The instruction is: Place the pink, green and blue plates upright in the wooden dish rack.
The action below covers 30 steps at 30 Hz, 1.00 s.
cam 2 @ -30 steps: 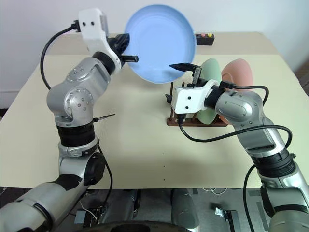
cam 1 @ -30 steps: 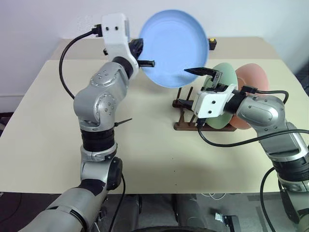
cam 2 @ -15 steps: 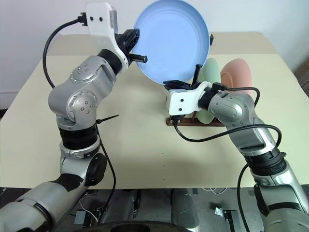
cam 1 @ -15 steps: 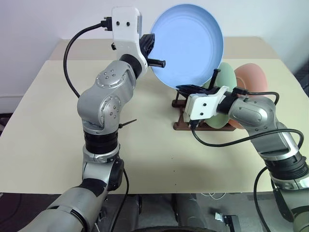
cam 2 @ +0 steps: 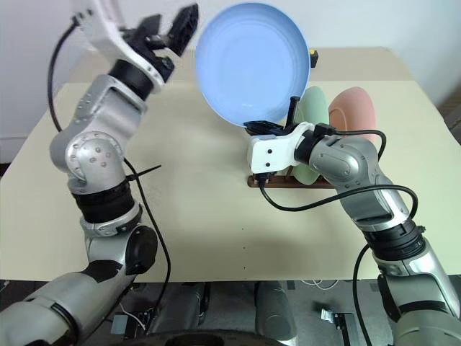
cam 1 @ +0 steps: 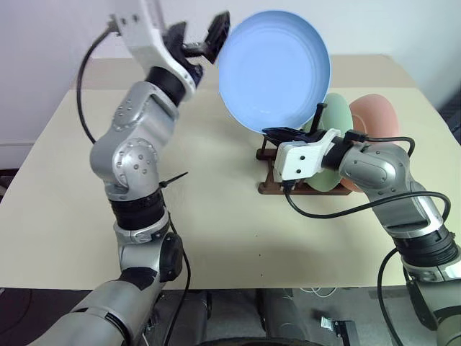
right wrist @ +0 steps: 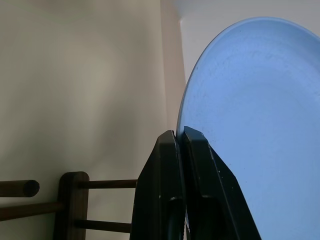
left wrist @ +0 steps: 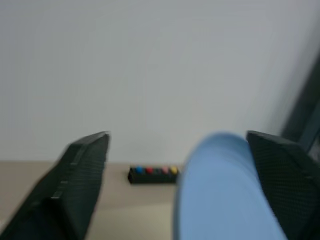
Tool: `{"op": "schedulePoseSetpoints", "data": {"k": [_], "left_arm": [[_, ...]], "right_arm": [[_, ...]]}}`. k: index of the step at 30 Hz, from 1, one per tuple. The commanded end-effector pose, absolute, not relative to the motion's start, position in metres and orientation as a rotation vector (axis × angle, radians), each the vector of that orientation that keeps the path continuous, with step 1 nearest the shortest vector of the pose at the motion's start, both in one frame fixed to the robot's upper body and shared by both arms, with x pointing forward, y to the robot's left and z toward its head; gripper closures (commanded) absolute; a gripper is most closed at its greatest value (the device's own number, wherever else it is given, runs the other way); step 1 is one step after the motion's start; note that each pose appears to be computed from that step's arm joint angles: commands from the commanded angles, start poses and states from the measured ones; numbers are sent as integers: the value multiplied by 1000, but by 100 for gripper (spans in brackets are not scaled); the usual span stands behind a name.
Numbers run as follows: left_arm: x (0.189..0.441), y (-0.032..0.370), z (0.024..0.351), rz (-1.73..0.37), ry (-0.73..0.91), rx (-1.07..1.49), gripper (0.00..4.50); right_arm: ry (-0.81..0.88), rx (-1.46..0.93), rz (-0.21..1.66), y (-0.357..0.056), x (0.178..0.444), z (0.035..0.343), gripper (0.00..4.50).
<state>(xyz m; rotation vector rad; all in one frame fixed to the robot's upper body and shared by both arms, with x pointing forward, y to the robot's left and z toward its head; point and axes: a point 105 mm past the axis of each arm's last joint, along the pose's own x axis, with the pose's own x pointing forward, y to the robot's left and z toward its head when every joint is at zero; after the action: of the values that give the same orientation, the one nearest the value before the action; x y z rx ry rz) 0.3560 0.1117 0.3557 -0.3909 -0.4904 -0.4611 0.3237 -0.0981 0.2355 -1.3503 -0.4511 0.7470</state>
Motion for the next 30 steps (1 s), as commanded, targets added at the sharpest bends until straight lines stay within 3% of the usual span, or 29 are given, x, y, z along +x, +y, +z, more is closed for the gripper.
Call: {"op": "schedulePoseSetpoints", "data": {"k": [1, 4, 7, 10, 14, 21, 30], "left_arm": [[351, 147, 369, -410, -592, -444, 5], [363, 191, 352, -274, -571, -321, 5], [372, 208, 325, -236, -492, -212, 5], [378, 205, 267, -299, -303, 2, 5], [362, 173, 196, -502, -96, 314, 5], [337, 136, 169, -730, -64, 304, 5], [297, 103, 156, -1039, -78, 300, 5]], "right_arm": [[-527, -1382, 696, -99, 321, 253, 450], [-579, -1412, 662, -99, 322, 262, 450], [-637, -1402, 646, -98, 321, 271, 450], [-710, -1261, 656, -93, 315, 290, 450], [-755, -941, 758, -82, 299, 309, 450], [-734, -442, 975, -72, 267, 326, 450], [-452, 104, 1102, -85, 261, 303, 450]]}}
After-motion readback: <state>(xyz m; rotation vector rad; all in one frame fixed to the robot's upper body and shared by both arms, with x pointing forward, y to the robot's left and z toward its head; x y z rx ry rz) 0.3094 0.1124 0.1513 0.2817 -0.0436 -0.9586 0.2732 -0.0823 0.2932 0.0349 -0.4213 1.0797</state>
